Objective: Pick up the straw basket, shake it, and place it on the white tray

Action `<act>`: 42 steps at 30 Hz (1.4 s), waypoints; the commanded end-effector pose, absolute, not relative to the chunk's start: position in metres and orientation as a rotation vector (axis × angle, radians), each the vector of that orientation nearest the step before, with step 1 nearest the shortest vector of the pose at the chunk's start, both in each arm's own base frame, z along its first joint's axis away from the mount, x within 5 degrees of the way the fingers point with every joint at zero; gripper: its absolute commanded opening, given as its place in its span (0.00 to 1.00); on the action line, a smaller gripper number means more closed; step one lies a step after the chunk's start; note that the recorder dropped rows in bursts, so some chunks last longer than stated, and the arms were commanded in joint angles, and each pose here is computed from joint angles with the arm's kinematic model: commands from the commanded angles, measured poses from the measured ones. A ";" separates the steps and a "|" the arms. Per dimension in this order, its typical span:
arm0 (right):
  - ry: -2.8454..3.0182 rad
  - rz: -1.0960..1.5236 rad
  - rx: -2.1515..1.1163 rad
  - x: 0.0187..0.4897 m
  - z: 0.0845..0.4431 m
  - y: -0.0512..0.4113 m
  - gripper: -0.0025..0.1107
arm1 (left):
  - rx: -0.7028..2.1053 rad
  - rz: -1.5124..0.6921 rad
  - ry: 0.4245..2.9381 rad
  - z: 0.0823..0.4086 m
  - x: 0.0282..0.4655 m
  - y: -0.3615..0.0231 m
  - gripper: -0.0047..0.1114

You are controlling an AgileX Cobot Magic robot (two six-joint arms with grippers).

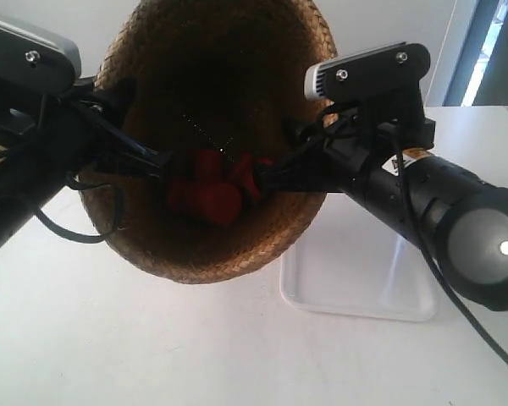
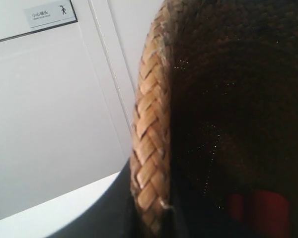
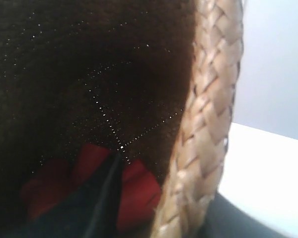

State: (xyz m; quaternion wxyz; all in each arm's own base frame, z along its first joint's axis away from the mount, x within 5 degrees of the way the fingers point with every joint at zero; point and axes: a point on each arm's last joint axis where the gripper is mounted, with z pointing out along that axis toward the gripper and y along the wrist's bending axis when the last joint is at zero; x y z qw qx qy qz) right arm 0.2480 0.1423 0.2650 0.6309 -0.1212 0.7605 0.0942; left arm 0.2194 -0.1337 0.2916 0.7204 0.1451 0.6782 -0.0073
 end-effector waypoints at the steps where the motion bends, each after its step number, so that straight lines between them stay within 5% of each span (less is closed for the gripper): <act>1: 1.699 0.189 -0.333 0.249 0.270 0.145 0.02 | 0.382 -0.016 1.461 0.297 0.217 -0.138 0.04; 5: 1.720 0.228 -0.370 0.240 0.277 0.145 0.02 | 0.371 -0.021 1.466 0.303 0.211 -0.136 0.04; 13: 1.352 0.346 -0.417 0.153 0.334 0.125 0.02 | 0.624 -0.177 1.211 0.349 0.118 -0.150 0.04; 17: 1.424 -0.004 -0.145 0.209 0.296 0.112 0.02 | 0.287 0.095 1.325 0.327 0.172 -0.136 0.04; 31: 1.619 0.120 -0.286 0.217 0.279 0.132 0.02 | 0.431 -0.077 1.437 0.323 0.176 -0.147 0.04; 42: 1.617 0.098 -0.363 0.218 0.276 0.135 0.02 | 0.446 -0.009 1.480 0.317 0.183 -0.144 0.04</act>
